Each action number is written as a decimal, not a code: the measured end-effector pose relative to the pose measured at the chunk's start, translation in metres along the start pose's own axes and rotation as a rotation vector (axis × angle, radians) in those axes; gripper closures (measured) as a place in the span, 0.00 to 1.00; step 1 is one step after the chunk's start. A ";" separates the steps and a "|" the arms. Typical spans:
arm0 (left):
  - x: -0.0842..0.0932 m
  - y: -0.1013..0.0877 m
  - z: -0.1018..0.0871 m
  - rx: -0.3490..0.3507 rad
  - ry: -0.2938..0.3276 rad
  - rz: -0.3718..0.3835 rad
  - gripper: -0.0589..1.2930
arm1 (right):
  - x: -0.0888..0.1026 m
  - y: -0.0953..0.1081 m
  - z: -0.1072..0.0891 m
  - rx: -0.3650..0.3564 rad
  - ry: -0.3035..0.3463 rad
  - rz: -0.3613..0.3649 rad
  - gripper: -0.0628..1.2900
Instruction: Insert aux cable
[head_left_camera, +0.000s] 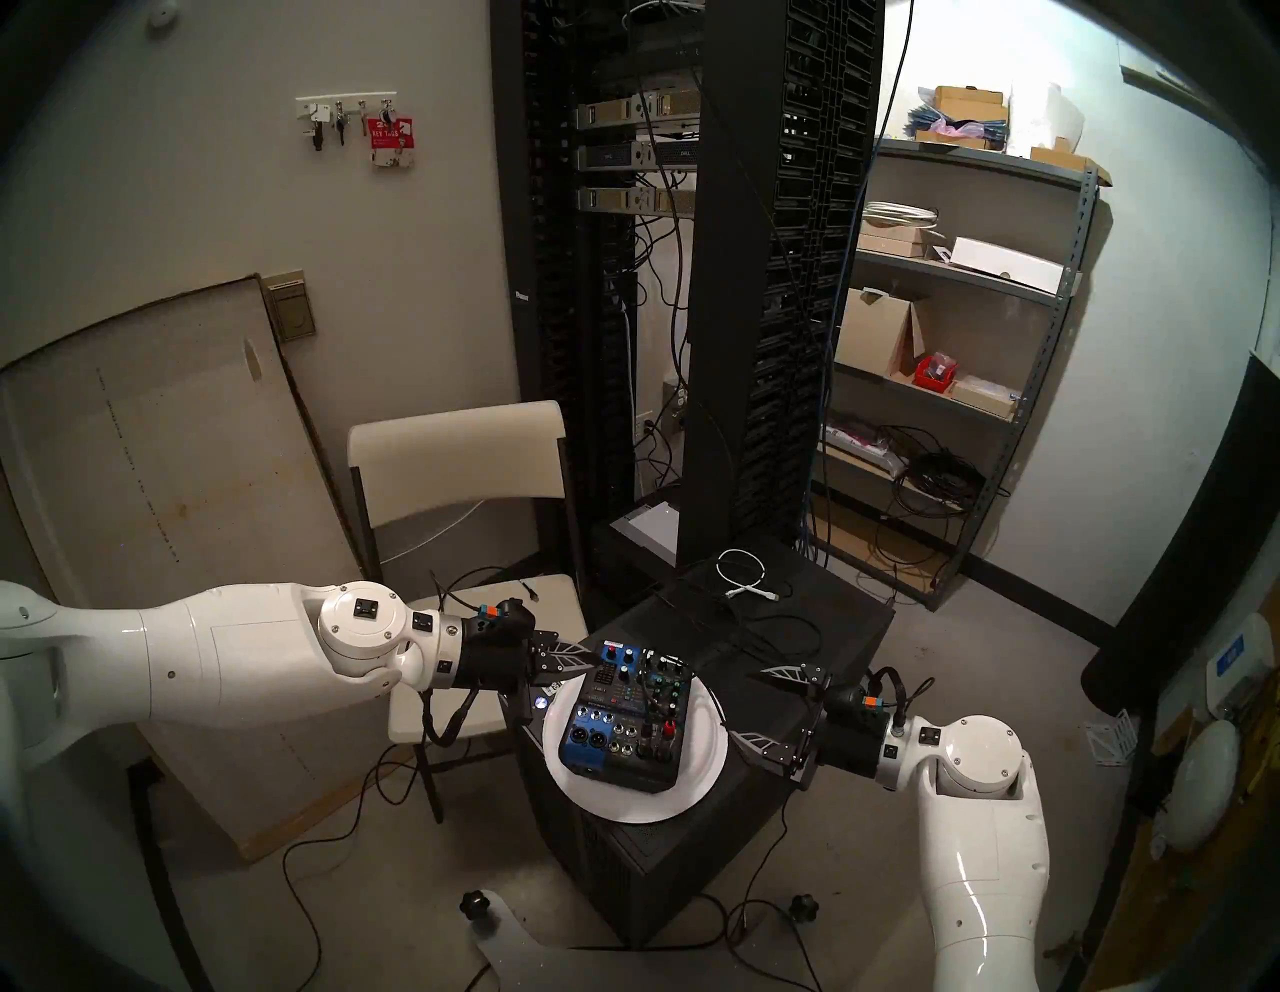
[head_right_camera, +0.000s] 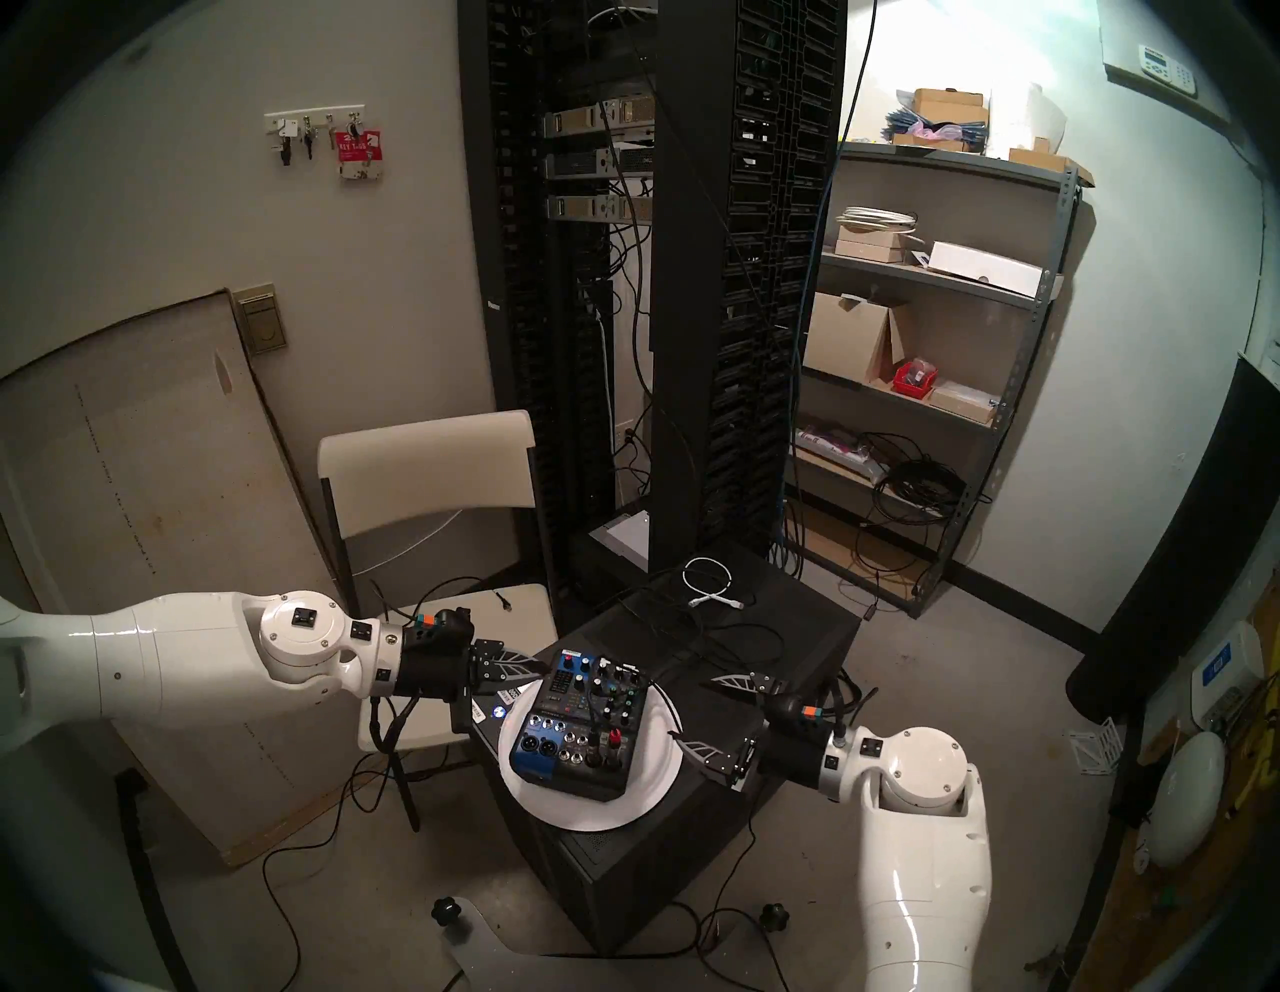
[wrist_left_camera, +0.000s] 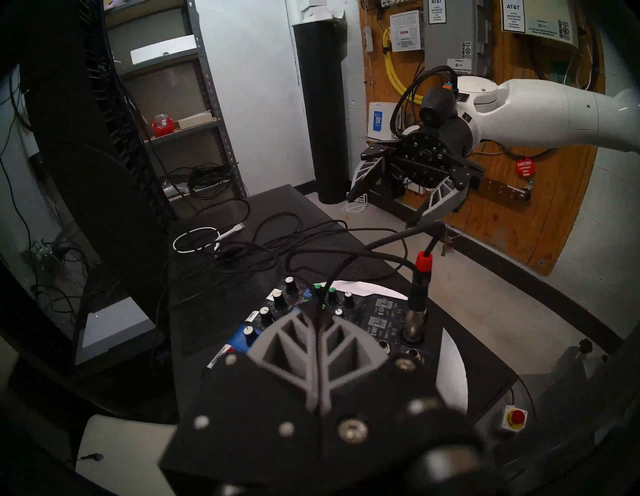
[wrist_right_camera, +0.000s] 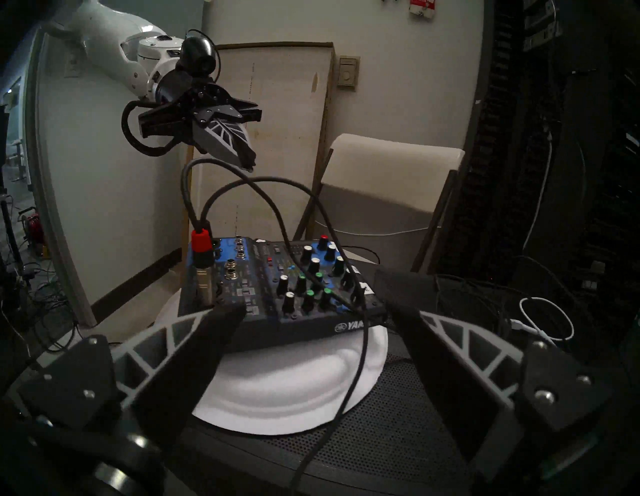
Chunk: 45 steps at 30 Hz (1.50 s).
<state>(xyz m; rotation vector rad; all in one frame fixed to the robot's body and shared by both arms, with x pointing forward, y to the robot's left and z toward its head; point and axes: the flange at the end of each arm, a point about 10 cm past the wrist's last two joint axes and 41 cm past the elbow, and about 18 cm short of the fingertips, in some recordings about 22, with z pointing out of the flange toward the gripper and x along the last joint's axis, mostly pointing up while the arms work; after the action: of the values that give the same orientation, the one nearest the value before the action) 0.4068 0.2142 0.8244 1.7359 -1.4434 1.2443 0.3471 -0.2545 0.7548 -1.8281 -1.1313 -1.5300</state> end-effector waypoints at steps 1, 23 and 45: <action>0.000 0.000 0.000 0.000 0.000 0.000 0.97 | 0.000 0.000 0.000 0.000 0.000 0.000 0.11; 0.002 -0.002 0.004 0.002 0.012 -0.008 0.97 | 0.026 -0.031 0.018 0.154 0.062 -0.006 0.63; 0.001 0.001 0.005 -0.013 0.012 -0.008 0.97 | 0.036 -0.054 0.031 0.234 0.087 0.010 0.51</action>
<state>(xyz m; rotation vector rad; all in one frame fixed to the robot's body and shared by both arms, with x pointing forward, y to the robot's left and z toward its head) 0.4077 0.2087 0.8233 1.7207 -1.4335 1.2362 0.3202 -0.1908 0.7749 -1.5947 -1.2025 -1.3934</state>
